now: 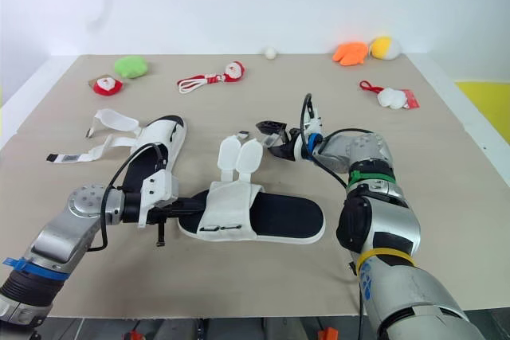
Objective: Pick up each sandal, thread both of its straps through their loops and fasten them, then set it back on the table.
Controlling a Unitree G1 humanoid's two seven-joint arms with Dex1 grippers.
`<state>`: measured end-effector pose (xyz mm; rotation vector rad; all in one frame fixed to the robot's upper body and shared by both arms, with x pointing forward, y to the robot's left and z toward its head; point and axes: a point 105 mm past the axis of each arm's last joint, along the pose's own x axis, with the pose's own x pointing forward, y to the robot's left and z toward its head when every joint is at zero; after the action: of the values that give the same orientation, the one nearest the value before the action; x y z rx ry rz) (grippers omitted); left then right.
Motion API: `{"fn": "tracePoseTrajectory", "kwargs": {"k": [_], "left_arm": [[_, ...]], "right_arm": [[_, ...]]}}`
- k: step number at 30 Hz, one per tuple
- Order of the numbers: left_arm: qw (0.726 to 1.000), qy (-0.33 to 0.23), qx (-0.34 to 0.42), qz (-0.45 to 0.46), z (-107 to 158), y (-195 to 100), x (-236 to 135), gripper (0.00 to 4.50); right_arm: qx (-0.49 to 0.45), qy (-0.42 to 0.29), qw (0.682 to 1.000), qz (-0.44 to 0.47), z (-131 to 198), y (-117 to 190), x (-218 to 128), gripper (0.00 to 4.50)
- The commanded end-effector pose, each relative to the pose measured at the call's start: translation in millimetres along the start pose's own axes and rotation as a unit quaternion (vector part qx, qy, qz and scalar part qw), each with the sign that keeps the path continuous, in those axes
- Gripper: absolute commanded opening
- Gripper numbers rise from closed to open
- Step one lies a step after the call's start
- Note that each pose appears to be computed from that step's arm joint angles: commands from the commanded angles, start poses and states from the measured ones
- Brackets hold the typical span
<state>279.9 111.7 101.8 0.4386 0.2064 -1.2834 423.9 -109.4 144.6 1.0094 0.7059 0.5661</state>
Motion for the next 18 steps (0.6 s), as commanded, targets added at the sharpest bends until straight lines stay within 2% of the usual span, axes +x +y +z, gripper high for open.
{"fn": "tracePoseTrajectory", "kwargs": {"k": [1, 8, 12, 14, 16, 17, 18], "left_arm": [[0.998, 0.049, -0.04, -0.026, -29.2, -15.1, 9.9, 0.1], [0.998, 0.048, -0.038, -0.027, -28.4, -15.2, 11.1, 0.1], [0.998, 0.048, -0.038, -0.025, -27.9, -14.4, 11.5, 0.0], [0.998, 0.047, -0.037, -0.024, -27.6, -14.3, 11.8, 0.0], [0.998, 0.047, -0.038, -0.024, -27.5, -14.1, 11.7, 0.0], [0.998, 0.047, -0.037, -0.023, -27.8, -13.9, 11.3, 0.0], [0.998, 0.048, -0.037, -0.023, -28.1, -13.8, 11.1, 0.0]], "right_arm": [[-0.008, -0.013, 1.0, 0.02, 5.4, 11.7, 3.9, 4.5], [-0.004, -0.018, 1.0, 0.002, 0.5, -0.5, 10.7, 4.5], [-0.007, -0.019, 1.0, -0.005, 0.1, -4.1, 11.5, 3.28], [-0.008, -0.019, 1.0, -0.009, -0.3, -5.9, 11.9, 2.24], [-0.009, -0.017, 1.0, -0.013, -1.5, -7.7, 12.6, 1.39], [-0.009, -0.016, 1.0, -0.014, -2.1, -8.7, 12.7, 0.69], [-0.009, -0.015, 1.0, -0.015, -2.4, -9.3, 12.7, 0.22]]}}
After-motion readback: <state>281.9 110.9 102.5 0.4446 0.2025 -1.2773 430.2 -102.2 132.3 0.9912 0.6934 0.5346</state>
